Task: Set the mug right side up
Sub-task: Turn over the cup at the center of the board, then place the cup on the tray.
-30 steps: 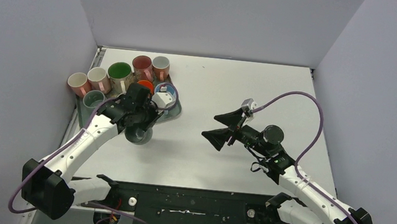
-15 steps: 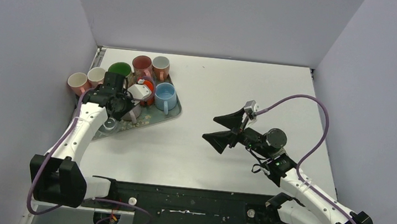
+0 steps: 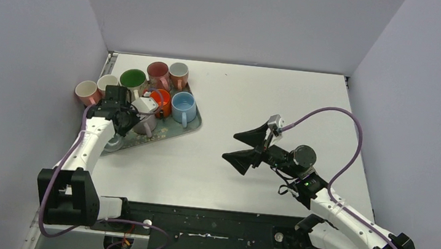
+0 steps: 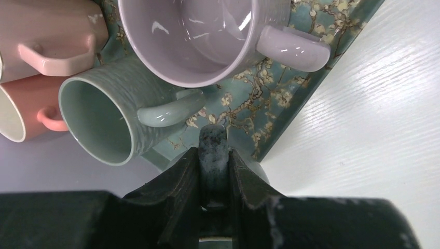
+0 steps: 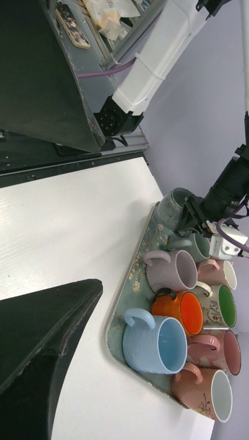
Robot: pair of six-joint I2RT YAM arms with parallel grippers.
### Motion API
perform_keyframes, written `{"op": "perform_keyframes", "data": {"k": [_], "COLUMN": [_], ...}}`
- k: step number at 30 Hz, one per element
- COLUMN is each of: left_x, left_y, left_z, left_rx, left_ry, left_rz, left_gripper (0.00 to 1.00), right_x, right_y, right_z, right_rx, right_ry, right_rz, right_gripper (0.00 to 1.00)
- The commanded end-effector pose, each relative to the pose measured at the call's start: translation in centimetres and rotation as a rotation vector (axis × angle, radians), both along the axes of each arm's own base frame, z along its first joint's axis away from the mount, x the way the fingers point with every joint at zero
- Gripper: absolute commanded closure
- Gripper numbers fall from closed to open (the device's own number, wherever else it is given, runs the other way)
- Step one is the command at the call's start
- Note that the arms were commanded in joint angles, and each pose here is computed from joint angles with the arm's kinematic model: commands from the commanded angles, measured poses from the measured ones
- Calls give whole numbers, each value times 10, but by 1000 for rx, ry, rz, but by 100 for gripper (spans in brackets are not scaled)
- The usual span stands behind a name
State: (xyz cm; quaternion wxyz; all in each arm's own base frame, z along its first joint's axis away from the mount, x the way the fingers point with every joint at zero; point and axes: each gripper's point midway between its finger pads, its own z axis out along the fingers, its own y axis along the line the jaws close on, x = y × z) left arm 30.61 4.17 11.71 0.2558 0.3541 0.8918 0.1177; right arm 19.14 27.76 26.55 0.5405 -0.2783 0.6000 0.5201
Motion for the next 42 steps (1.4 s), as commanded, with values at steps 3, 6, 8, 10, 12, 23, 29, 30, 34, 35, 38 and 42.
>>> {"op": "perform_keyframes", "data": {"k": [3, 6, 8, 10, 12, 23, 29, 30, 34, 35, 38, 42], "left_x": [33, 32, 33, 32, 34, 39, 41, 41, 37, 37, 37, 36], "left_y": [6, 0, 0, 2, 1, 1, -6, -6, -10, -18, -20, -29], "left_z": [12, 4, 1, -1, -2, -4, -7, -7, -6, -7, -7, -4], "left_rx": [61, 39, 37, 50, 51, 82, 66, 62, 37, 45, 47, 30], "left_ry": [-148, -128, -129, -123, -119, -107, -94, -96, -95, -91, -82, -87], "left_rz": [-63, -93, -98, -99, -108, -127, -134, -129, -132, -152, -161, -160], "left_gripper": [100, 100, 100, 100, 100, 99, 86, 85, 77, 76, 75, 68], "right_x": [1, 2, 2, 2, 2, 2, 2, 2, 3, 3, 4, 4], "right_y": [0, 0, 0, -1, -1, -1, 0, 0, -1, -1, -1, 0], "right_z": [18, 18, 18, 19, 18, 16, 14, 14, 13, 13, 13, 13], "right_rx": [36, 33, 30, 30, 28, 19, 16, 14, -1, -1, 2, 2], "right_ry": [-73, -78, -77, -78, -77, -80, -78, -79, -83, -85, -84, -82], "right_rz": [-13, -15, -17, -17, -17, -20, -20, -21, -28, -30, -32, -28], "right_gripper": [0, 0, 0, 0, 0, 0, 0, 0, 0, 0, 0, 0]}}
